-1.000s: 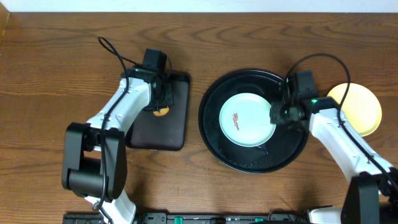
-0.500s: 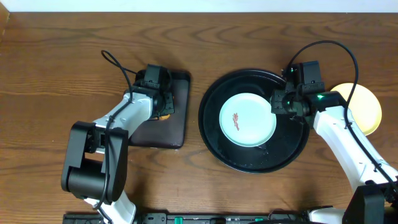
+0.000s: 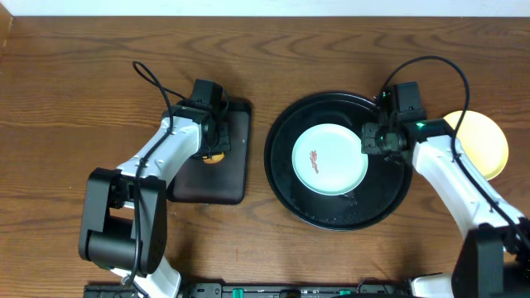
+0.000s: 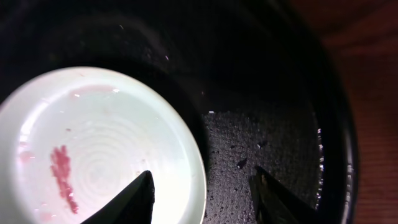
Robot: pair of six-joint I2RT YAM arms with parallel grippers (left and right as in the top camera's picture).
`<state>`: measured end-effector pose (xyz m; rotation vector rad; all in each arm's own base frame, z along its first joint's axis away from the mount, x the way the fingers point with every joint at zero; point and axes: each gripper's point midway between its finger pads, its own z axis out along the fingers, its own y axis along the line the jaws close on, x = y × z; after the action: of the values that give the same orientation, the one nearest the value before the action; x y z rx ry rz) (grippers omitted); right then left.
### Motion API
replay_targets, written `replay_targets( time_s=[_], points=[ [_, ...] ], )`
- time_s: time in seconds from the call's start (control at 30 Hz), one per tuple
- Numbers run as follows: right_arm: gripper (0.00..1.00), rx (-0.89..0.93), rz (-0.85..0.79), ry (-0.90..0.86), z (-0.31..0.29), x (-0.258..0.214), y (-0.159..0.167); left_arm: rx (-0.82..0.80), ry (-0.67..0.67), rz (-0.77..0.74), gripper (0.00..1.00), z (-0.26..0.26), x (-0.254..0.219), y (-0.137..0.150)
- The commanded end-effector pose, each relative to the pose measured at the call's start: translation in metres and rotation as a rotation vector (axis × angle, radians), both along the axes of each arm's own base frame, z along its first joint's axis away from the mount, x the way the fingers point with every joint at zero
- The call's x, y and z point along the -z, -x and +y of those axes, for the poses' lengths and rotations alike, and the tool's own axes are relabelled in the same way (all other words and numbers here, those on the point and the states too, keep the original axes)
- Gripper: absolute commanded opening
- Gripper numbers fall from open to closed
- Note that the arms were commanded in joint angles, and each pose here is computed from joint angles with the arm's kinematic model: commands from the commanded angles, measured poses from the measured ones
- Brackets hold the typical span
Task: Clean dirty plates on tray and stack at the side
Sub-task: 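Carry the sponge with the left gripper onto the light-green plate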
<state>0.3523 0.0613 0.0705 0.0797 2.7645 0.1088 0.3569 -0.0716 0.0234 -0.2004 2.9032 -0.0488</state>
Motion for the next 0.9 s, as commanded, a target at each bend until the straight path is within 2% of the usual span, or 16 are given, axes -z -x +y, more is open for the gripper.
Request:
replay_targets(
  time_s=[0.0,0.2,0.33,0.4,0.5,0.67,0.87],
  points=[
    [0.49,0.005,0.059,0.029,-0.007,0.021,0.003,0.013,-0.018,0.027,0.07,0.003,0.017,0.009],
    [0.48,-0.014,0.111,0.029,-0.005,0.041,0.005,0.014,-0.032,0.099,0.07,0.006,0.046,0.023],
    [0.47,-0.061,0.18,0.016,0.0,0.063,0.013,0.016,-0.035,0.112,0.07,0.005,0.02,0.018],
    [0.4,-0.061,0.212,0.02,0.0,0.074,0.016,0.016,-0.031,0.095,0.08,0.003,-0.002,0.011],
    [0.22,-0.066,0.247,0.002,0.003,0.084,0.021,0.025,0.013,0.073,0.07,-0.006,-0.036,0.003],
    [0.01,-0.067,0.246,-0.008,0.005,0.085,0.02,0.083,0.271,0.011,0.07,-0.054,-0.09,-0.008],
    [0.01,-0.024,0.249,-0.019,0.005,0.085,0.02,0.037,0.392,-0.016,0.08,-0.105,-0.103,-0.011]
  ],
)
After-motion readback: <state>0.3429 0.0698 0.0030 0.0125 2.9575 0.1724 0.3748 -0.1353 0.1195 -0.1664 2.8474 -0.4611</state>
